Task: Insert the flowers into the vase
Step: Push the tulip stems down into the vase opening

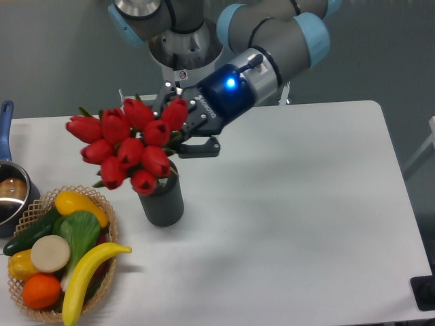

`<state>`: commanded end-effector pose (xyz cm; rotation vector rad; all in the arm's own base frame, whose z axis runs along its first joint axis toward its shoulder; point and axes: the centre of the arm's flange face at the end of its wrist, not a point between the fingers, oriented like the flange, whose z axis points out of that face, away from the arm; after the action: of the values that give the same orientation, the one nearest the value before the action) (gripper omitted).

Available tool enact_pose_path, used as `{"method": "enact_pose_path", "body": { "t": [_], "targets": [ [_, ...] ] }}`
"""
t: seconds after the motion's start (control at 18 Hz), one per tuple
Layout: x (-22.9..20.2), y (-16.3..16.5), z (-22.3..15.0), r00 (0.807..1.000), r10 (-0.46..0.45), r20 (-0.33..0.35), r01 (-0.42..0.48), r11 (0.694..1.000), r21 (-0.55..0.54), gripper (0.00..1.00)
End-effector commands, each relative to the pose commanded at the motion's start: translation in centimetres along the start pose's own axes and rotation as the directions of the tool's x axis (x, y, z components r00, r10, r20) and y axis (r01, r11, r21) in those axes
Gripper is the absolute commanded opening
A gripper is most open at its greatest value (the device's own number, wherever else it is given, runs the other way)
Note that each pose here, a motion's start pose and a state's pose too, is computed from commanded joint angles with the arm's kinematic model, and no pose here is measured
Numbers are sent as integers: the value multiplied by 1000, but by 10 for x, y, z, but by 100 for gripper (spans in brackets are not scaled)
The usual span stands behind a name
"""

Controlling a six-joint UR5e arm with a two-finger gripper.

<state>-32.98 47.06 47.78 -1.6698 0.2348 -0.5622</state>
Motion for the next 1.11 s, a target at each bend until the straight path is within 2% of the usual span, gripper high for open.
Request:
{"method": "enact_pose_path", "body": {
  "t": [0.17, 0.5, 1.11],
  "targets": [
    [-2, 13, -5, 1000, -27, 9, 27, 1000, 0, 0],
    [22, 16, -8, 999, -27, 16, 27, 1000, -3, 0],
    [15, 28, -14, 999, -32, 34, 32, 999, -6, 0]
  ]
}}
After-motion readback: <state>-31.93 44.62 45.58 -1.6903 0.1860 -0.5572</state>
